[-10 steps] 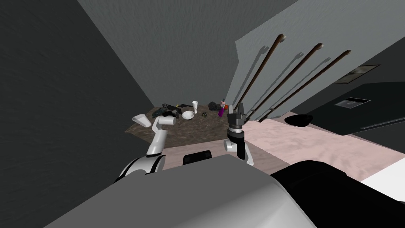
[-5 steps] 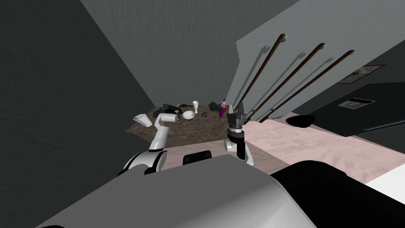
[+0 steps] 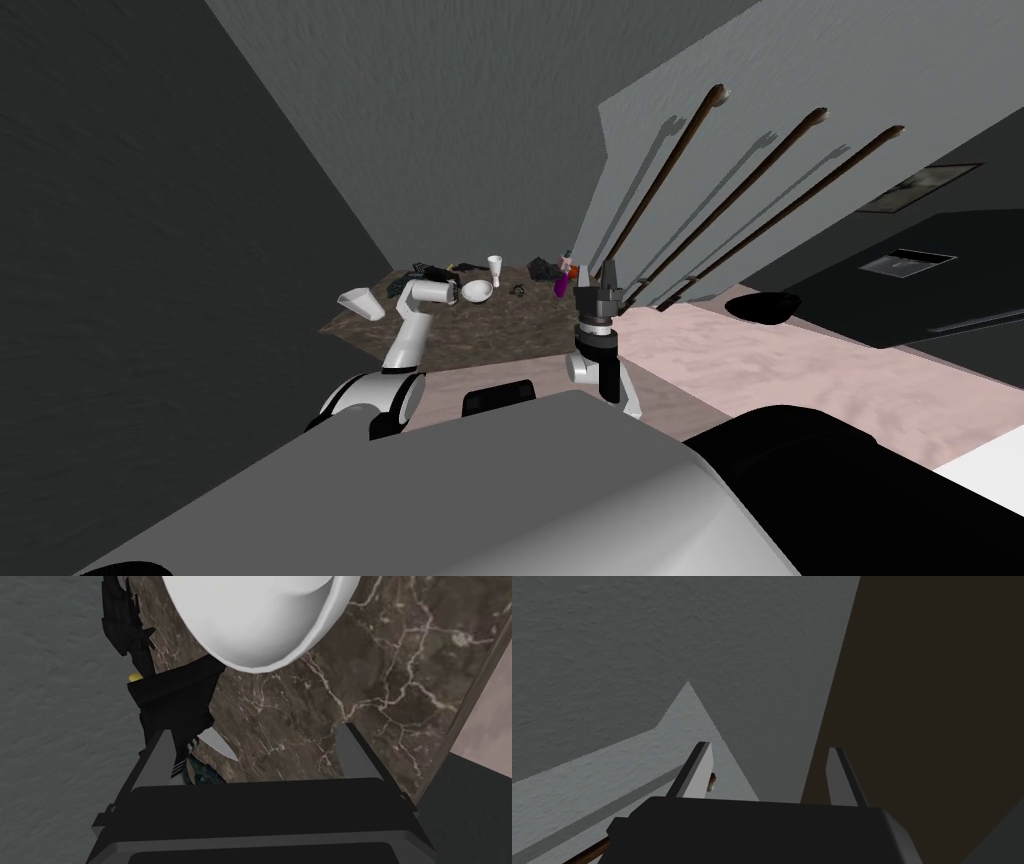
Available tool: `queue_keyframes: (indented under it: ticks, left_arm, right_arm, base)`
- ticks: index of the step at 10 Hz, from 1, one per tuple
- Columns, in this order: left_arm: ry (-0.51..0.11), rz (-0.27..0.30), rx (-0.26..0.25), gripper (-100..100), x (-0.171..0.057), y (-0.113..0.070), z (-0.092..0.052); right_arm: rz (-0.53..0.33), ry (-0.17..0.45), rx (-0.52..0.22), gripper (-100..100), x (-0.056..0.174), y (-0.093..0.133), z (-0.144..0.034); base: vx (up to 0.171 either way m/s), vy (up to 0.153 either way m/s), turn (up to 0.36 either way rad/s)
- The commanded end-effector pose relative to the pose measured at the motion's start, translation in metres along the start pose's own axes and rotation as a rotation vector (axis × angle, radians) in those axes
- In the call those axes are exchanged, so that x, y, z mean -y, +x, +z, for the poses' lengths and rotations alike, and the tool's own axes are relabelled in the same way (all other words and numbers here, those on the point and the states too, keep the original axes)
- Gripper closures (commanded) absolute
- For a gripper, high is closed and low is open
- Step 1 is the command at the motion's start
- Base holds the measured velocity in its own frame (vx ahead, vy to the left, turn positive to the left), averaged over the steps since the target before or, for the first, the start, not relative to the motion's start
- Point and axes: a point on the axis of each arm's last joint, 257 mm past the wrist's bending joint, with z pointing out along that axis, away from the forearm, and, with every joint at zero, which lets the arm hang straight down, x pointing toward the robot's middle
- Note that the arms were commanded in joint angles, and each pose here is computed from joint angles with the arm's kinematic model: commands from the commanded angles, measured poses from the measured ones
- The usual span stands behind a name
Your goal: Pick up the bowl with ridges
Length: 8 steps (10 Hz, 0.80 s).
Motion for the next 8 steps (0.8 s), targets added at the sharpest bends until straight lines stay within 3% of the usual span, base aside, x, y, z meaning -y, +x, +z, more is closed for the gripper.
queue_keyframes:
  ticks: [1, 8]
  left_arm:
    - [-0.053, 0.011, -0.001, -100, -0.005, 0.009, 0.001]
    - [-0.219, 0.048, 0.005, -100, -0.030, 0.027, -0.004]
  right_arm:
    - [0.000, 0.000, 0.000, 0, 0.000, 0.000, 0.000]
    - [0.000, 0.000, 0.000, 0, 0.000, 0.000, 0.000]
  base:
    - [0.021, -0.009, 0.015]
    - [0.028, -0.020, 0.006]
